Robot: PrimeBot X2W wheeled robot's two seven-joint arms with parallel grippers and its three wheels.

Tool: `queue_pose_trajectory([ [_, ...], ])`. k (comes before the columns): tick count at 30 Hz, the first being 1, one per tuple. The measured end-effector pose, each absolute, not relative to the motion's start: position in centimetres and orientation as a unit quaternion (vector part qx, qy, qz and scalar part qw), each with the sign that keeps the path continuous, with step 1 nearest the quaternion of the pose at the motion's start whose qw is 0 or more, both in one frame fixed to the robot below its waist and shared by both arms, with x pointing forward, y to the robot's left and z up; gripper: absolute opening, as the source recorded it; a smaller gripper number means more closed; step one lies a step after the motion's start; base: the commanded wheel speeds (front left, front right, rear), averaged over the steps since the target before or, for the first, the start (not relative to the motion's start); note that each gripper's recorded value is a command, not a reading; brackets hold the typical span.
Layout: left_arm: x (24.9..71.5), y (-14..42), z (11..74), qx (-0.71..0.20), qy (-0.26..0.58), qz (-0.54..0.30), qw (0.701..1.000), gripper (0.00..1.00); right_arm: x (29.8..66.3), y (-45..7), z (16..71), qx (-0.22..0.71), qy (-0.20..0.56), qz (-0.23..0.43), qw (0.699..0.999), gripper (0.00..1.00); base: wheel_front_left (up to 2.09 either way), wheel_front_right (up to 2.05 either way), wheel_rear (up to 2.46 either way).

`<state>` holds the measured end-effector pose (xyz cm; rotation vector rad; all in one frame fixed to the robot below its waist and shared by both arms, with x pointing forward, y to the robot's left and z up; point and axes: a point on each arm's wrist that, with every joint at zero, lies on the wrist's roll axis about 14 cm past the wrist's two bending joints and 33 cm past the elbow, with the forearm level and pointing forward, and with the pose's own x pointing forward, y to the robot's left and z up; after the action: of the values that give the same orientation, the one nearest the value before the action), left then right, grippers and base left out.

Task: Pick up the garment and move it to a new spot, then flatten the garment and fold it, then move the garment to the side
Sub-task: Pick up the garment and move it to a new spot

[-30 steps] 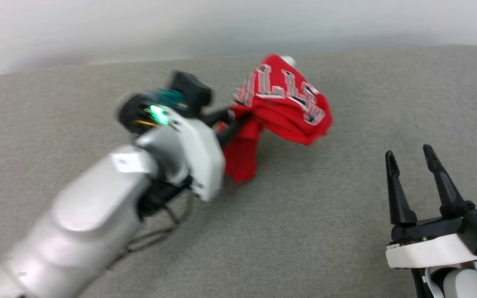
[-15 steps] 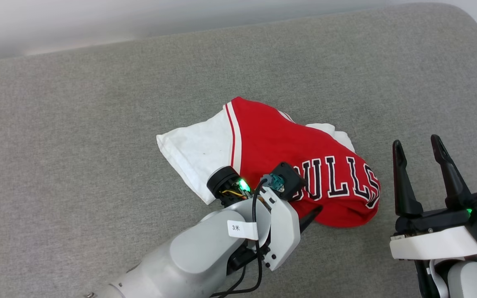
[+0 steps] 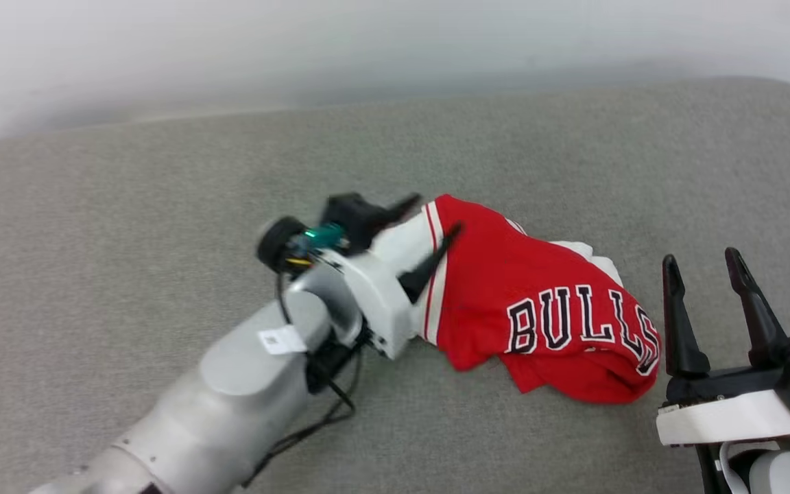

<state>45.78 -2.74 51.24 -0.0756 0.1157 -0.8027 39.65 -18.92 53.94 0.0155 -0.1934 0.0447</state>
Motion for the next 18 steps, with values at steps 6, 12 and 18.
queue_pose_trajectory([
  [6,48.6,6.0,56.8,-0.036,-0.027,-0.263,0.964,1.0,39.6,-18.0,55.3,0.001,-0.116,0.037,0.993,1.0,0.0,0.0,0.0],
  [12,47.0,13.4,59.4,-0.055,-0.087,-0.161,0.982,1.0,39.8,-17.0,56.2,-0.009,-0.129,0.051,0.99,1.0,0.0,0.0,0.0],
  [18,42.8,17.3,55.8,-0.067,-0.061,-0.108,0.99,1.0,39.5,-16.8,56.5,-0.01,-0.134,0.054,0.99,1.0,0.0,0.0,0.0],
])
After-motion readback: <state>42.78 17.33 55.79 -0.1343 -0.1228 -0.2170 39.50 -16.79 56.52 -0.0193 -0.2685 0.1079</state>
